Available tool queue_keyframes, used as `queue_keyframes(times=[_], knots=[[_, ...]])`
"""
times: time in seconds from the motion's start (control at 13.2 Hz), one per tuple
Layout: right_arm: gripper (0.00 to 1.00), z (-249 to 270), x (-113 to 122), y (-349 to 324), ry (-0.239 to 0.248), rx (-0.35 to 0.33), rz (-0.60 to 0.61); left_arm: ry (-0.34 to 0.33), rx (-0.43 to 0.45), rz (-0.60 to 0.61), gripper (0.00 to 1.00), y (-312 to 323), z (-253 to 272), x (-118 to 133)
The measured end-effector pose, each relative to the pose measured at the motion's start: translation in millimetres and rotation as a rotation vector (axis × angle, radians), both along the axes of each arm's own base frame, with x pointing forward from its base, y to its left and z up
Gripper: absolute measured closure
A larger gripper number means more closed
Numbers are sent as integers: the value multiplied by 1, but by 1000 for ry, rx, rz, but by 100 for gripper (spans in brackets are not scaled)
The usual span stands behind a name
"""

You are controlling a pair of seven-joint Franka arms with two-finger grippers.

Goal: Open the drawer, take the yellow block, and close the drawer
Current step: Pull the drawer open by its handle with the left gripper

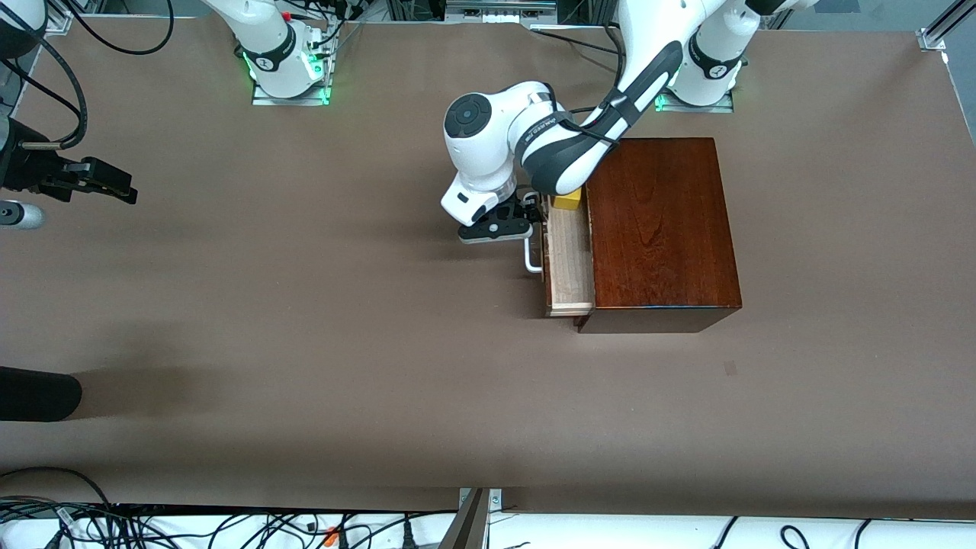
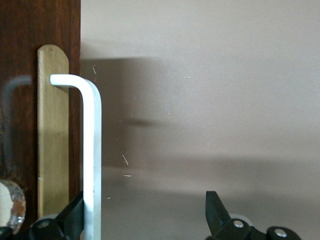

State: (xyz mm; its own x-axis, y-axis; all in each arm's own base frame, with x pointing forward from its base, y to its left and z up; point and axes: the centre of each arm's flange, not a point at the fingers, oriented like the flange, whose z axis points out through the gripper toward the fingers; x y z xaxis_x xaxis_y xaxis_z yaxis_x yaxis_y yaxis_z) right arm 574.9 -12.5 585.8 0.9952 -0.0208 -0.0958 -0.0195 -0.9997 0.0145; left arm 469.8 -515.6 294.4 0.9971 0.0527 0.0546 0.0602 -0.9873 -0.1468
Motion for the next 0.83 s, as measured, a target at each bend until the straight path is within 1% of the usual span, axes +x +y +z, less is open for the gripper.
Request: queue_keyframes(times=[0.15,0.23,0.38,0.53,0.6,0.83], knots=[[0,0,0,0,0,0,0,-10,-26,-8,0,-9,1,0],[0,0,0,0,0,0,0,-22,-53,-13,0,-15,4,1],[0,0,0,0,0,0,0,-26,-61,-14,0,-19,6,2],[0,0,0,0,0,0,0,-17,-44,-30,0,-19,7,2],[0,0,0,0,0,0,0,-3,-19,-46,0,-18,10,1],[0,0,0,0,1,0,0,24,25,-54,0,-17,46,9]])
